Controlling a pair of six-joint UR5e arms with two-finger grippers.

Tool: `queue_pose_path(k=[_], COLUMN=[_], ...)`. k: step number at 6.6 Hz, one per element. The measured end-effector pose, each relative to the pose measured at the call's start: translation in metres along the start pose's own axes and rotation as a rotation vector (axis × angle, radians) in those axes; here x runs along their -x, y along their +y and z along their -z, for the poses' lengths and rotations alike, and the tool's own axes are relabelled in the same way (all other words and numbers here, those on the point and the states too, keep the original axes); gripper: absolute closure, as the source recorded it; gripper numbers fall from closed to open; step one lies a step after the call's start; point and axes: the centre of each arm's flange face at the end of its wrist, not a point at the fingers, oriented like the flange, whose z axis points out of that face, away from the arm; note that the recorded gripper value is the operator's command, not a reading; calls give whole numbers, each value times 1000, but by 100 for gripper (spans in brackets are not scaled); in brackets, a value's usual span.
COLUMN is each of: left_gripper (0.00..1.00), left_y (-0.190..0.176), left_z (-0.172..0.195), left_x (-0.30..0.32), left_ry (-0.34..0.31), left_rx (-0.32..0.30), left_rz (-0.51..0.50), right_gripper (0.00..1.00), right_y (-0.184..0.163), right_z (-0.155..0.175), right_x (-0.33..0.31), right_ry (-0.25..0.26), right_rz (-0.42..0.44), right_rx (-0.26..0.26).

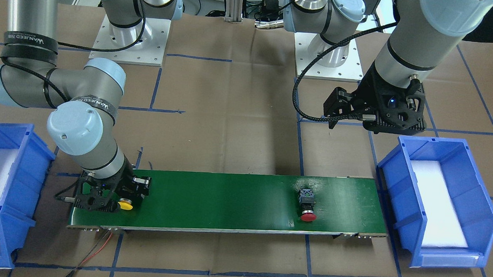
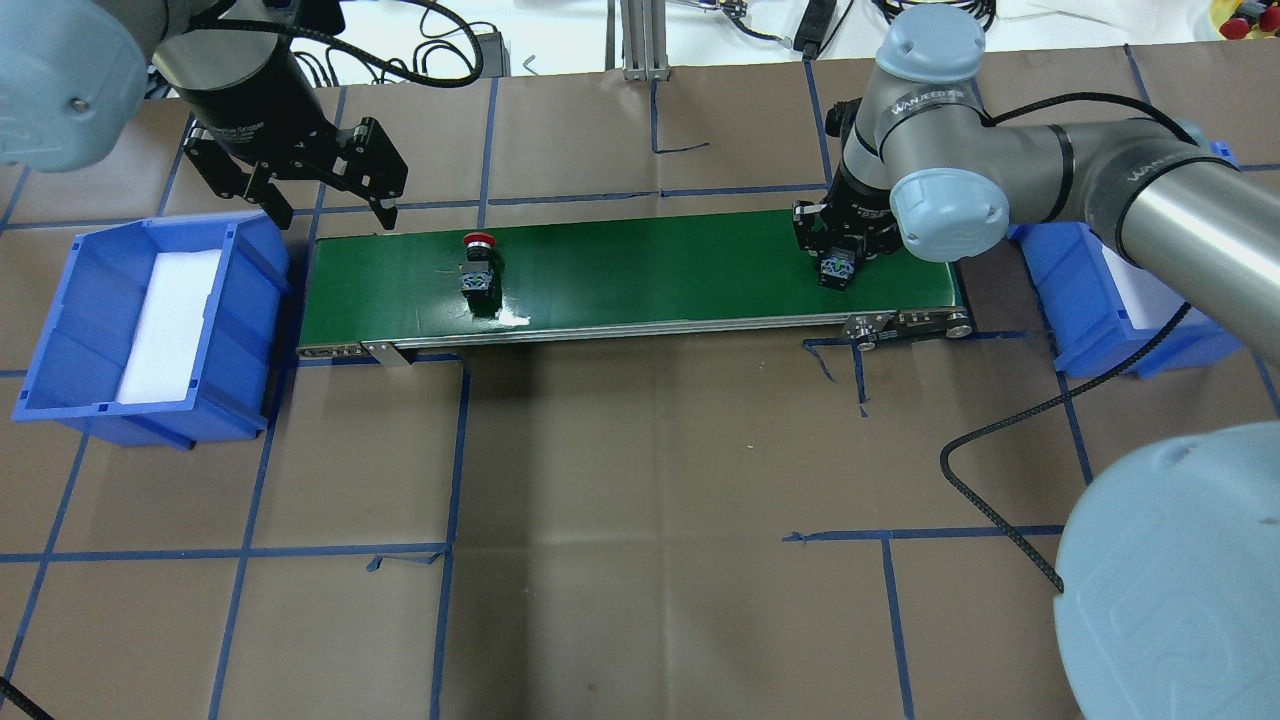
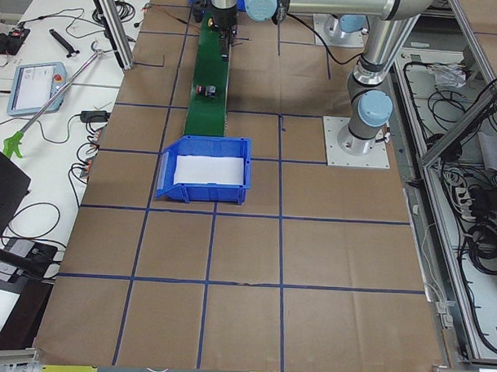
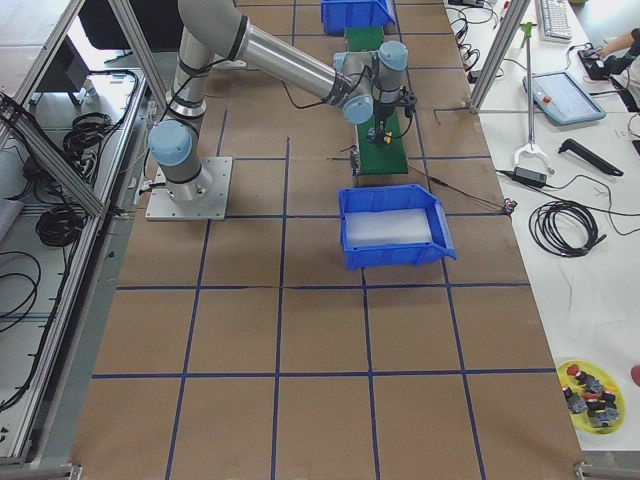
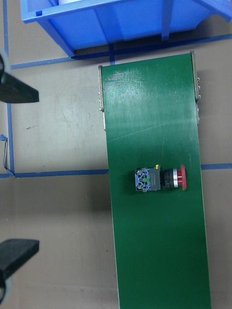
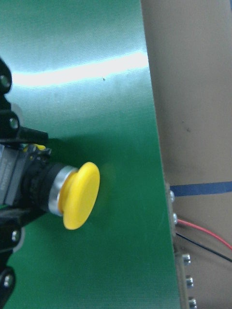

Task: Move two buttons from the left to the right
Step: 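Grasp the yellow button with the right gripper and lift it off the belt, then carry the yellow button with the right gripper into the empty blue bin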

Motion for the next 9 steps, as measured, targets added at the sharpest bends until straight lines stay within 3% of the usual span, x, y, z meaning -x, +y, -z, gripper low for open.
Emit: queue_pose_path(k=[2,4,5,7,9], left_gripper=[0,0,0,0,0], left_y=[6,6,6,5,5], left_z=[0,-1,-1,-1,-1], left_x=[0,0,0,0,0], left_ry=[-2,-2,-1,-1,-1], left_rx=[-8,-14,-16,-17,-17], left_rz=[-1,0,0,-1,-1], right_gripper=[96,96,96,96,96], right_y=[-5,-28,-43,-58,-51], right_z=[19,78,111,157,158], right_x=[-3,-42,-96,-238,-316], right_ry=[9,26,24,26,24], right_rz=[31,61,78,170,261], right_rx=[-3,7,16,-21,-23])
